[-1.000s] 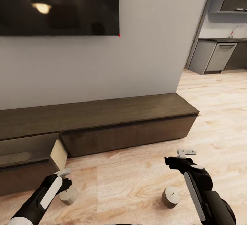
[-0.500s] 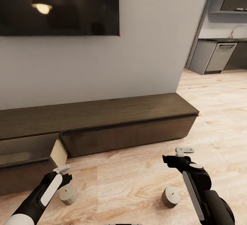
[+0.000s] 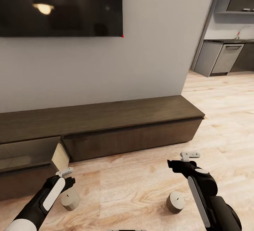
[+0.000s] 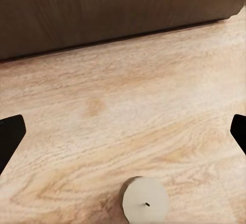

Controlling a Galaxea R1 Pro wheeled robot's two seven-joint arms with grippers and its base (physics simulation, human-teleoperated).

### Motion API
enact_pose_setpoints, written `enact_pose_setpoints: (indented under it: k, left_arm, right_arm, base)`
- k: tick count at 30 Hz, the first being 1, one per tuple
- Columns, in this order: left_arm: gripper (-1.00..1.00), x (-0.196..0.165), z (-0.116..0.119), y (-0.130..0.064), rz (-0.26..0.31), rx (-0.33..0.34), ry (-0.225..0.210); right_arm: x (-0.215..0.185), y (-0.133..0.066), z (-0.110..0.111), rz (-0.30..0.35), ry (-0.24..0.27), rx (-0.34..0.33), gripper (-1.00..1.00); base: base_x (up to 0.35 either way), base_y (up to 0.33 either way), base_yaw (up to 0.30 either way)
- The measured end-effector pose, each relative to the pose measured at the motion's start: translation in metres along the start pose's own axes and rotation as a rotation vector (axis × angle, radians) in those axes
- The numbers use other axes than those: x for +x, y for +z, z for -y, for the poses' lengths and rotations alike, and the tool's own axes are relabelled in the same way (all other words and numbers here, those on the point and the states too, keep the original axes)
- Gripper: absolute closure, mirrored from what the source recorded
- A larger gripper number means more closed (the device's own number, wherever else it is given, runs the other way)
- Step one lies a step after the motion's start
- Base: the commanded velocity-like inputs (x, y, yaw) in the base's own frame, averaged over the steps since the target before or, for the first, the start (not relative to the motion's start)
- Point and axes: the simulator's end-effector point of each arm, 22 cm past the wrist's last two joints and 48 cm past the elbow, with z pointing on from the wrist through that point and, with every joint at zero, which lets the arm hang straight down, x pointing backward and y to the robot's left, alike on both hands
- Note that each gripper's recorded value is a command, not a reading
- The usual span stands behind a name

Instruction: Place each of the two pumpkins and all three candles from the living room inside a cabinet in the living room (use any cabinet), then make sure every cabinet is closed, and position the cauldron so it is next to a table in the living room.

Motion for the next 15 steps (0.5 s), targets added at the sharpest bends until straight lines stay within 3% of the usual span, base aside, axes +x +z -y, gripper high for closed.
enact_pose_setpoints:
  k: [9,15]
  left_arm:
    - [-1.00,-0.009,0.012,-0.003,0.026,0.036,-0.004]
    - [-1.00,-0.009,0.015,-0.003,0.034,0.055,-0.009]
  right_arm:
    - [0.003,0.000,0.001,-0.002,0.004,0.003,-1.00]
    - [0.003,0.000,0.001,-0.002,0.004,0.003,-1.00]
  base:
    - [0.156,0.140,0.000]
    - [0.053,0.047,0.000]
